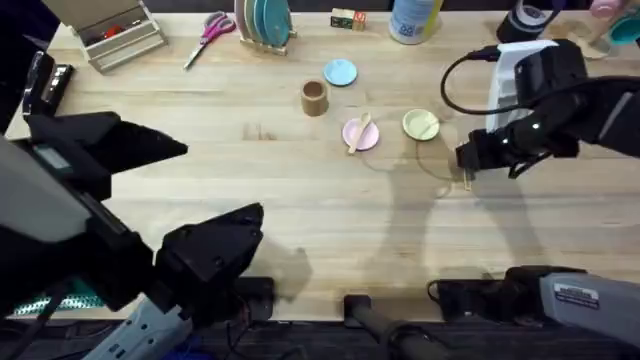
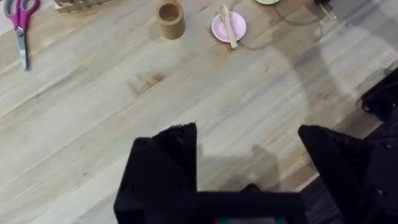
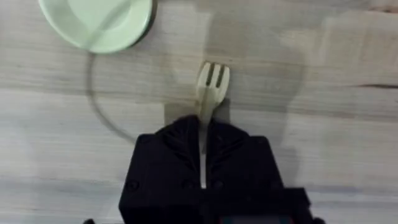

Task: Pick up a utensil and set it on the pink plate, then put the other utensil in the container.

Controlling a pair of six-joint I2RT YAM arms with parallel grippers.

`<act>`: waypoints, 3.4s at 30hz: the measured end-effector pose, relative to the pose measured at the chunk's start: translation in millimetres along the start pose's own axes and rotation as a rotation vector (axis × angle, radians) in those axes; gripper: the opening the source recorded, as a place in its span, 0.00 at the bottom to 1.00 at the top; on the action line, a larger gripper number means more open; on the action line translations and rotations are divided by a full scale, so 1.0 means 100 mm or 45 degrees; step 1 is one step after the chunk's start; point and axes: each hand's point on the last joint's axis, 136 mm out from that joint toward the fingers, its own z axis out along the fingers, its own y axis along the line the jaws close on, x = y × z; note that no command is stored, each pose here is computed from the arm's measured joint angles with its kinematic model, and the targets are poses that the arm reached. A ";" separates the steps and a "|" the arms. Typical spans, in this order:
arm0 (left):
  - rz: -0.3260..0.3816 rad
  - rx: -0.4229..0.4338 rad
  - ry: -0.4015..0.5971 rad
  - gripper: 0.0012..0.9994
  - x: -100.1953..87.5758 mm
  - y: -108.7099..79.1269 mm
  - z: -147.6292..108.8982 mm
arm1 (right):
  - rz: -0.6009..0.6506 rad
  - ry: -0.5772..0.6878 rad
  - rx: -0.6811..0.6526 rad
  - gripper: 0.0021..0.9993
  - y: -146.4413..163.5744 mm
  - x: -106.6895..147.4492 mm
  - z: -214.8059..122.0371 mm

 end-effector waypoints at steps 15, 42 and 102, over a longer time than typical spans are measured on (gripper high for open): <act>0.000 0.000 0.000 0.99 0.00 0.00 0.00 | -0.019 0.013 -0.001 0.03 0.00 -0.07 -0.01; 0.000 0.000 0.000 0.99 0.00 0.00 0.00 | -0.563 -0.935 -0.559 0.03 0.82 -1.81 -1.42; 0.000 0.000 0.000 1.00 0.00 0.00 0.00 | -1.430 -1.505 -1.121 0.03 2.80 -1.99 -0.91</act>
